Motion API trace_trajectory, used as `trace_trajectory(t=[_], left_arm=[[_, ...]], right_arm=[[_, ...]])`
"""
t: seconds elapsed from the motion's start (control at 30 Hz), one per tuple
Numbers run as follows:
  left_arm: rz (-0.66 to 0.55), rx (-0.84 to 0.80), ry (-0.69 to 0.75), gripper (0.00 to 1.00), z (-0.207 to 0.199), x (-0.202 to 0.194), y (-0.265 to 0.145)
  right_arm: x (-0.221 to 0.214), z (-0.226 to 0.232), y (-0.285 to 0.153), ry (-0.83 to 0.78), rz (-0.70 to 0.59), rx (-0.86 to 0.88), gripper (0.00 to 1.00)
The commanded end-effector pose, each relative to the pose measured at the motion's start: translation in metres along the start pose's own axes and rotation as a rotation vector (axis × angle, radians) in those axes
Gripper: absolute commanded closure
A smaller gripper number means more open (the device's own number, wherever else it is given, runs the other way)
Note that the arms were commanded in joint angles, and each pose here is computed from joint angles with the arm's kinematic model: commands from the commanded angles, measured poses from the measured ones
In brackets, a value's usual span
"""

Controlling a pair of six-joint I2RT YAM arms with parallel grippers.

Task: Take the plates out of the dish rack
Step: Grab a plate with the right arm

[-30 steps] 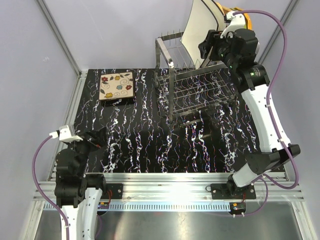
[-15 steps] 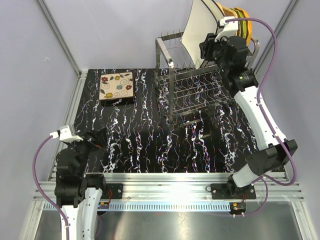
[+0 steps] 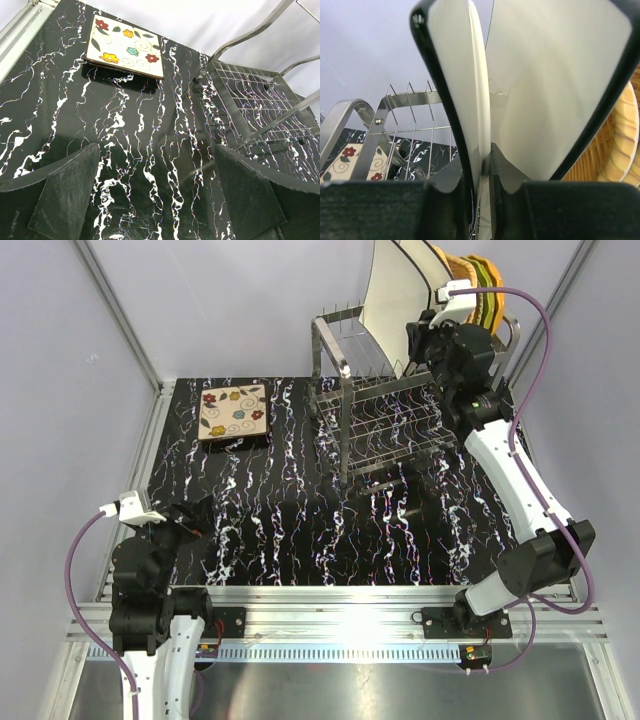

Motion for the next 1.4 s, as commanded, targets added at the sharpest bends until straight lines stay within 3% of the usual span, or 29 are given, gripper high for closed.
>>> trace_trajectory(t=[0.0,0.5,1.37], left_arm=[[-0.043,-0.042,0.005,0.01,-0.010,0.011,-0.004],[-0.048,-0.058,0.006,0.01,-0.014,0.013,-0.003],[-0.040,-0.081,0.001,0.01,-0.018,0.014,0.002]], right_arm=[[0.053,-0.005,-0.015,-0.001,-0.180,0.037,1.00],[0.124,-0.016,-0.021,0.071,-0.351,0.027,1.00],[0.174,-0.031,-0.032,0.013,-0.492,-0.017,1.00]])
Point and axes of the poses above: each gripper's point midway between its finger pads, its own y axis out along the fingers, its own z axis along the line the jaws close on, x = y × z, the point moved 3 cm from there along -y, back along the fingers, and after that the axes turned 14 degrees about -y, right-handed, at the moved point
